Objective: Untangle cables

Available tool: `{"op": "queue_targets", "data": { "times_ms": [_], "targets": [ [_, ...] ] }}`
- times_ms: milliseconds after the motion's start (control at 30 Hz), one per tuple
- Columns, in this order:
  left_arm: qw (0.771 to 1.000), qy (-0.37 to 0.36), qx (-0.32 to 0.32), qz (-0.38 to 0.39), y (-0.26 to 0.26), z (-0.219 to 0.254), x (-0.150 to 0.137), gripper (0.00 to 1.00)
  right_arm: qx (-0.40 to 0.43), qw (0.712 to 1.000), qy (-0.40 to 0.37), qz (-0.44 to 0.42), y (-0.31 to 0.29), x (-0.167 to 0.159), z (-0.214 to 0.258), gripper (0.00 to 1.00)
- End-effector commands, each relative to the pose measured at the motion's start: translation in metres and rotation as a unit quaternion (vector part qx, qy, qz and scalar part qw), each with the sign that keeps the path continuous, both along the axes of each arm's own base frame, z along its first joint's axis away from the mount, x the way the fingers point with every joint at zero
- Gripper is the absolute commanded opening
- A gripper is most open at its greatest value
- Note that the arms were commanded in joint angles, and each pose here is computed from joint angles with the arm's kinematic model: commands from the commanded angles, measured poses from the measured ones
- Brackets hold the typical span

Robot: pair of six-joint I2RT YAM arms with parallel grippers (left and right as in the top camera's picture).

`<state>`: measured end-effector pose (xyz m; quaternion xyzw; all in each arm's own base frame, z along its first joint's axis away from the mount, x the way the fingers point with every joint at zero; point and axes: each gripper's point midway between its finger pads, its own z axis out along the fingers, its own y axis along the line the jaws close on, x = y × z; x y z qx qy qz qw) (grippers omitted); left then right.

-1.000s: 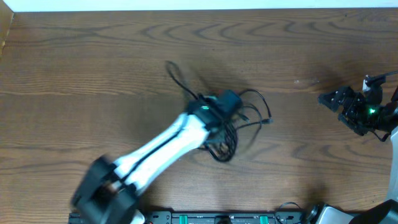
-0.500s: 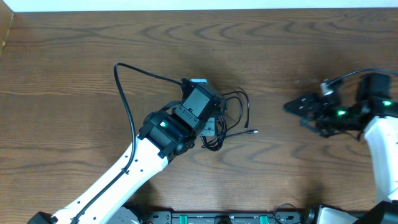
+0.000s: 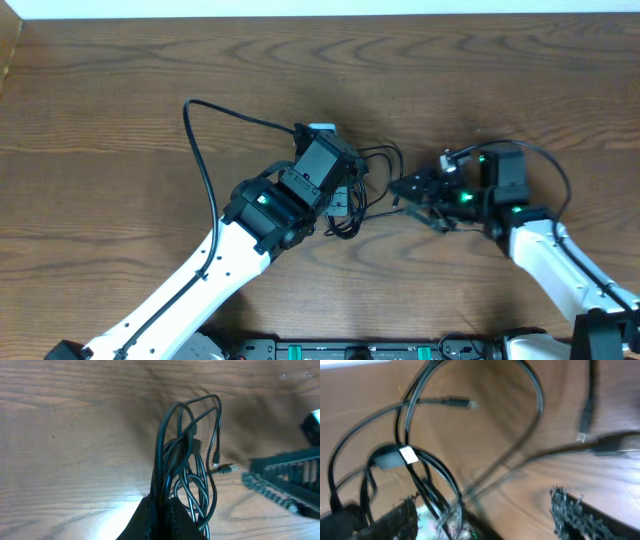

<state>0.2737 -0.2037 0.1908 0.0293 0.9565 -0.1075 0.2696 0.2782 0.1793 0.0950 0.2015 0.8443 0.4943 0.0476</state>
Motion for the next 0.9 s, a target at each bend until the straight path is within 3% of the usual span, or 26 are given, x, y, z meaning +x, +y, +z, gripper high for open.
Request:
{"op": "queue_targets", "data": {
  "times_ms": [0,133,267,333,367,400,600,767,800,833,867],
  "targets": [
    [1.000,-0.018,-0.001,0.001,0.001,0.010,0.005,0.08,0.006,0.992,0.109,-0.068,0.014,-0.009,-0.012,0.82],
    [1.000,-0.022,-0.005,0.002,0.000,0.011,0.006,0.07,-0.026,0.982,0.161,-0.099,0.031,-0.022,-0.028,0.79],
    [1.000,-0.017,-0.016,0.006,-0.003,0.011,0.005,0.07,-0.061,0.977,0.162,-0.122,0.039,-0.024,-0.041,0.70],
    [1.000,-0.010,-0.025,-0.001,-0.007,0.011,0.003,0.07,-0.082,0.976,0.143,-0.143,0.035,-0.017,-0.048,0.40],
    [1.000,-0.009,-0.026,-0.002,-0.007,0.011,0.002,0.08,-0.091,0.974,0.137,-0.153,0.032,-0.013,-0.050,0.11],
    [1.000,-0.009,-0.025,-0.003,-0.007,0.011,0.002,0.08,-0.099,0.975,0.125,-0.156,0.029,-0.010,-0.052,0.01],
    [1.000,-0.012,-0.005,-0.024,-0.004,0.009,0.001,0.07,-0.122,0.987,-0.053,-0.085,0.005,0.024,-0.024,0.01],
    [1.000,-0.017,-0.010,-0.024,-0.006,0.011,0.003,0.07,-0.128,0.982,-0.047,-0.131,-0.039,0.028,-0.009,0.01],
    [0.999,-0.020,-0.014,-0.022,-0.008,0.013,0.004,0.07,-0.115,0.984,-0.041,-0.126,-0.039,0.025,-0.006,0.05],
    [0.999,-0.023,-0.022,-0.016,-0.009,0.014,0.006,0.08,-0.093,0.988,-0.028,-0.121,-0.036,0.021,-0.002,0.26],
    [0.999,-0.025,-0.035,-0.004,-0.011,0.017,0.008,0.07,-0.060,0.992,0.000,-0.110,-0.028,0.014,0.001,0.56]
  ]
}}
